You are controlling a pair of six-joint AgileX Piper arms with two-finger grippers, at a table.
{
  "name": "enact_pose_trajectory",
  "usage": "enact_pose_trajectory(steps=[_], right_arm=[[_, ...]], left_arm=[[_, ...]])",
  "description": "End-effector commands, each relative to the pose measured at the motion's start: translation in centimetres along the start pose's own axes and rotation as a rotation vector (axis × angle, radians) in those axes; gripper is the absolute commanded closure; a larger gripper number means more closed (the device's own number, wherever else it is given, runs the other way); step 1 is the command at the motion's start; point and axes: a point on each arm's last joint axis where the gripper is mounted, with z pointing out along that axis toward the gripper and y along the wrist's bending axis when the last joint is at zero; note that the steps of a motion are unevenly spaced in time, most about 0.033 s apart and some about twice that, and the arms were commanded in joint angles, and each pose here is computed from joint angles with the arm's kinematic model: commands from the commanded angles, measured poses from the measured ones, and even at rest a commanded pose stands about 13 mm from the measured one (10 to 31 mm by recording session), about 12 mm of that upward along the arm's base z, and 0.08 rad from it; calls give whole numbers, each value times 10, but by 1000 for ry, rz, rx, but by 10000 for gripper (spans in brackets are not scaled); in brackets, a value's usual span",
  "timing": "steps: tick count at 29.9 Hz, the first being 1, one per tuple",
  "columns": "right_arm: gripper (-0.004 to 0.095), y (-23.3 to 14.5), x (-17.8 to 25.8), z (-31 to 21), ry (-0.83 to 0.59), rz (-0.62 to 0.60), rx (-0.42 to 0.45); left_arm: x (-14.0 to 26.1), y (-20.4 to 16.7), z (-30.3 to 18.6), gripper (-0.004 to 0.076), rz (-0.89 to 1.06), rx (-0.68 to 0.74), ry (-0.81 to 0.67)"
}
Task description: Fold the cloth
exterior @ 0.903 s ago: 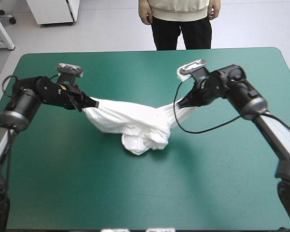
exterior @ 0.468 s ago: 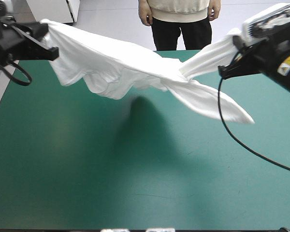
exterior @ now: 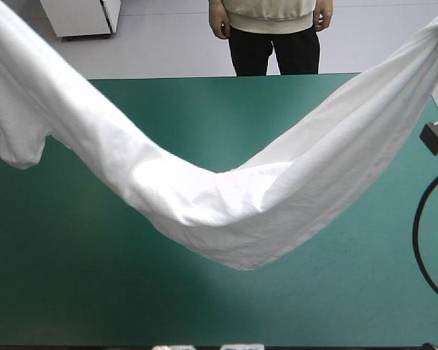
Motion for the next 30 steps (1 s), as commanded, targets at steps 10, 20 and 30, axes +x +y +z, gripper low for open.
enact_pose_trajectory(steps=[10,20,30], right_arm=[[903,2,8,-13,67,35,-7],[905,13,104,79,403,64,18],[925,11,238,200,662,109,63]], left_arm=[[-7,-9,-40,733,-61,12,16],[128,-15,68,733,-205,71,429],[295,-22,184,733,-278,-17,546]])
